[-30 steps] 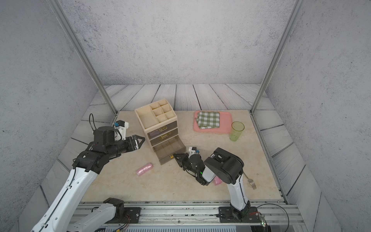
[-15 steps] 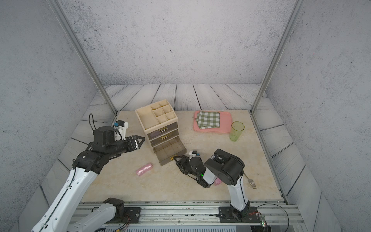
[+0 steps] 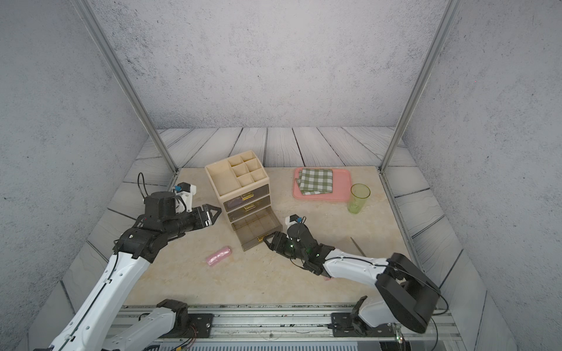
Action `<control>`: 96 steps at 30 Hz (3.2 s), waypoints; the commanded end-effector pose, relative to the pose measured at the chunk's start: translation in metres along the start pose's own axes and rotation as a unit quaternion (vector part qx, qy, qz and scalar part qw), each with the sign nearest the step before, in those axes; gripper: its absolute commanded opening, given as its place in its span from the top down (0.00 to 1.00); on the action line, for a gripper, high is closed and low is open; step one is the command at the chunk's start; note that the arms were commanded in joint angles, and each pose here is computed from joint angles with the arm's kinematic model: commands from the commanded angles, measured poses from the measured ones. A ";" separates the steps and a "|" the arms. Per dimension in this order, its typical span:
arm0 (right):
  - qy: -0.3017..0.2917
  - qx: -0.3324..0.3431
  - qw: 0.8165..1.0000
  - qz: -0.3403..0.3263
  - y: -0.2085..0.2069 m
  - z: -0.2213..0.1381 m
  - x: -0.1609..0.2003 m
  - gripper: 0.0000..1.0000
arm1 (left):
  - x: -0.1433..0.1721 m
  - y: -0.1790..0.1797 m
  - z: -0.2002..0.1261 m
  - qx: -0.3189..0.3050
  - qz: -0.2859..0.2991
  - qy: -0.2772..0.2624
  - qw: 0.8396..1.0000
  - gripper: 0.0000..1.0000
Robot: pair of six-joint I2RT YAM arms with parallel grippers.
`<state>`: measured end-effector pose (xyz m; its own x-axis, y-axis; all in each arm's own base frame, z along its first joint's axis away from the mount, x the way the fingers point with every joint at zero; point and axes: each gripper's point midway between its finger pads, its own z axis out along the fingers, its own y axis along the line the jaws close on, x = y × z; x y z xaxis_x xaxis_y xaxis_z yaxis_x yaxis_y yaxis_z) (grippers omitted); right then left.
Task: Sort the rolls of trash bags by color and place them into the drawer
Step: Open the drawer in the storage box, then pick up the roll of trash bags from the center of the board, then place the roll of trash bags in the drawer.
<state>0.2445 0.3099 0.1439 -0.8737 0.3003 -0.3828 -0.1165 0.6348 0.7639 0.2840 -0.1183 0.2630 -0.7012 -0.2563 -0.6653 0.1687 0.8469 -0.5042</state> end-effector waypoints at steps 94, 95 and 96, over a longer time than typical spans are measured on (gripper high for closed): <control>0.032 -0.003 0.996 0.083 0.007 0.030 -0.058 0.71 | 0.068 0.014 0.027 0.047 -0.086 0.058 0.993 0.25; 0.026 -0.017 0.995 0.096 0.015 0.039 -0.065 0.71 | 0.068 0.014 0.025 0.047 -0.086 0.057 0.994 0.25; 0.020 -0.029 0.993 0.109 0.022 0.046 -0.072 0.70 | 0.068 0.014 0.024 0.046 -0.085 0.057 0.994 0.25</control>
<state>0.2972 0.2995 0.1247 -0.9220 0.2996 -0.2452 0.0385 0.7012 0.7119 0.2553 -0.1359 0.1837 -0.8145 -0.3395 -0.4706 0.0738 0.7438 -0.6643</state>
